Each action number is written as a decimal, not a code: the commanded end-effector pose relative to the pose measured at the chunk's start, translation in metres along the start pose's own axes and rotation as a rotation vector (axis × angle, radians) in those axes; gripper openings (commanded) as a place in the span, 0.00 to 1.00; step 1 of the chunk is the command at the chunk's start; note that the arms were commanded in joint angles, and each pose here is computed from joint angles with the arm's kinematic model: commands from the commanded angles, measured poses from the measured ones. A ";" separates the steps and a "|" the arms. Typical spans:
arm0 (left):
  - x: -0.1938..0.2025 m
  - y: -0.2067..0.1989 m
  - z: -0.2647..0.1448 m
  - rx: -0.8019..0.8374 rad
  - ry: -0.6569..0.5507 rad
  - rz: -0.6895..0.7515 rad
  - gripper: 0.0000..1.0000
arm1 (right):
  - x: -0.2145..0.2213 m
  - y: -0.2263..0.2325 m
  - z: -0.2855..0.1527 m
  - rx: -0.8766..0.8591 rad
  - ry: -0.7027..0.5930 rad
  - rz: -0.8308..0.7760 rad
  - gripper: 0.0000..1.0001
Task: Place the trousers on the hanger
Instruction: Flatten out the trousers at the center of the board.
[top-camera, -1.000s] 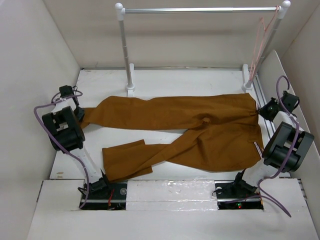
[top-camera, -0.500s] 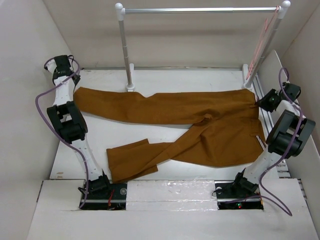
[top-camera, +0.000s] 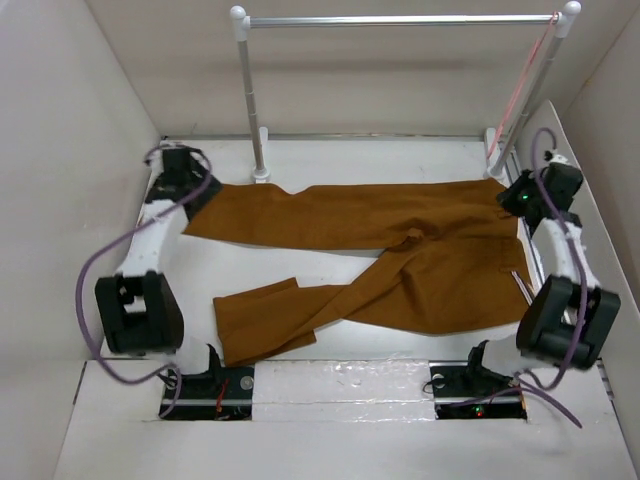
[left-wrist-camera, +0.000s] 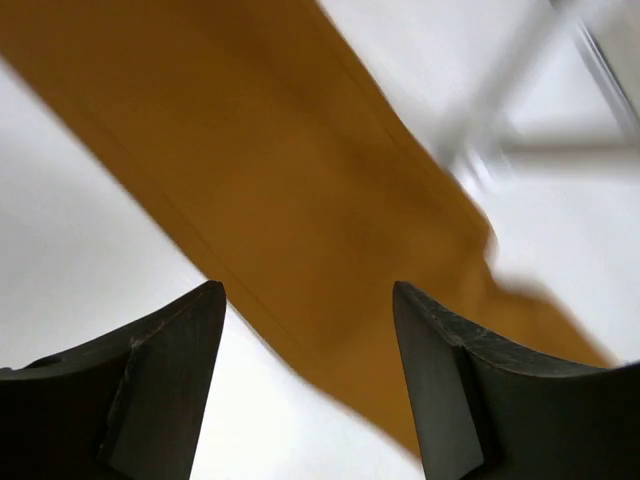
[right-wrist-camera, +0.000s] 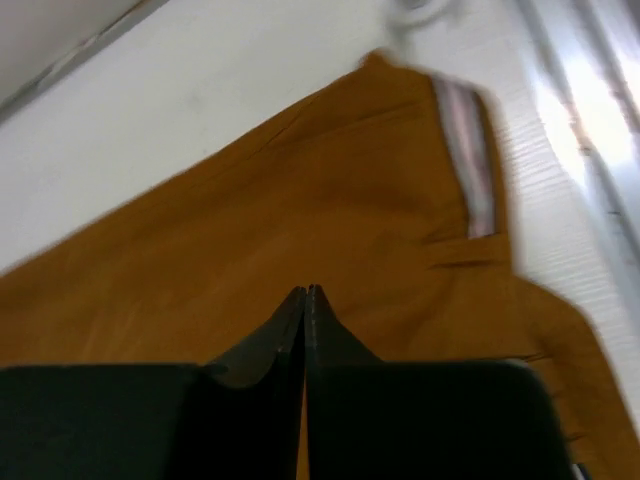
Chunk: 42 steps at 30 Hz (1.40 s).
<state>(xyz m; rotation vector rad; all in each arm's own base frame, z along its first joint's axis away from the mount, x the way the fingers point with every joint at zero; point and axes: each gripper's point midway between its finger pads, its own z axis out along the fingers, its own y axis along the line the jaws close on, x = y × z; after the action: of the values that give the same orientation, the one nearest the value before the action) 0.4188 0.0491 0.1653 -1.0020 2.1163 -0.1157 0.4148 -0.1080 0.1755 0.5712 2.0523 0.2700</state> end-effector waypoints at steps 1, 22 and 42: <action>0.071 -0.036 -0.053 0.176 0.079 0.142 0.61 | 0.042 0.087 -0.021 -0.217 0.009 -0.149 0.00; -0.093 -0.077 -0.305 0.522 -0.430 -0.008 0.56 | 0.447 0.421 -0.297 -1.451 0.337 -1.509 0.73; -0.073 -0.063 -0.289 0.501 -0.402 0.014 0.57 | 0.547 0.413 -0.288 -1.350 0.422 -1.693 0.64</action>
<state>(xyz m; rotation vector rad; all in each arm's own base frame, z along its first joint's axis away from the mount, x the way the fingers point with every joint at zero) 0.2934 -0.0105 0.4254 -0.6642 1.6509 -0.3742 0.0691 0.5226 0.0730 -1.9958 1.5655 0.5706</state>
